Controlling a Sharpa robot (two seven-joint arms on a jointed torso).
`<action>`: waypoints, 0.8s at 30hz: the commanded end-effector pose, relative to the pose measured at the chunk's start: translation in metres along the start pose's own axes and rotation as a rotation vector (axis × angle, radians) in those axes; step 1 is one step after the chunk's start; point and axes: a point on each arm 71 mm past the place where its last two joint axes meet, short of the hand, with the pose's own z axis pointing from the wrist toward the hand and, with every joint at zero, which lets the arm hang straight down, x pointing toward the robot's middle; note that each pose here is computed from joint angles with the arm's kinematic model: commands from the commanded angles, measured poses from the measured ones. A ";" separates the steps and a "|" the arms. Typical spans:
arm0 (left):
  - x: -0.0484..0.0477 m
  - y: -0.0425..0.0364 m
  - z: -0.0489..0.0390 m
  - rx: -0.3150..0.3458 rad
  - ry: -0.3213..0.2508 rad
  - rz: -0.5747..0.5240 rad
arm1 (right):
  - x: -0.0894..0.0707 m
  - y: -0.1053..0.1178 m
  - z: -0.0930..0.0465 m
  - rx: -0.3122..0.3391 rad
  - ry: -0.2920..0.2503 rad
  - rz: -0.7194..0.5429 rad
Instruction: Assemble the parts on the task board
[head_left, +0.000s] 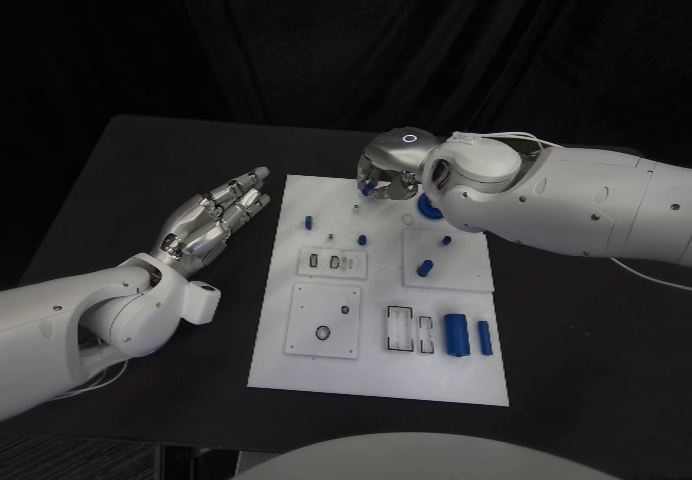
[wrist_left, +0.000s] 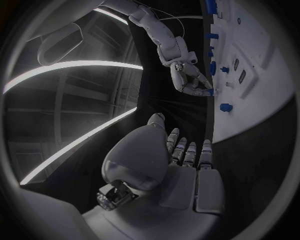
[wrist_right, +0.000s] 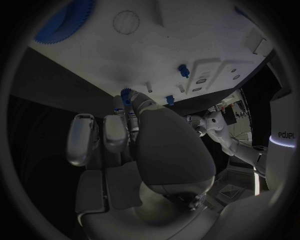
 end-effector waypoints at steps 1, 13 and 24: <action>0.0011 -0.0139 -0.0002 0.191 0.004 -0.020 | 0.003 -0.001 0.001 0.013 -0.016 0.002; 0.0004 -0.0129 0.0005 0.187 0.004 -0.020 | 0.005 0.000 0.004 0.009 -0.020 0.003; 0.0006 -0.0119 0.0014 0.184 0.008 -0.022 | 0.009 -0.001 0.006 0.028 0.040 -0.004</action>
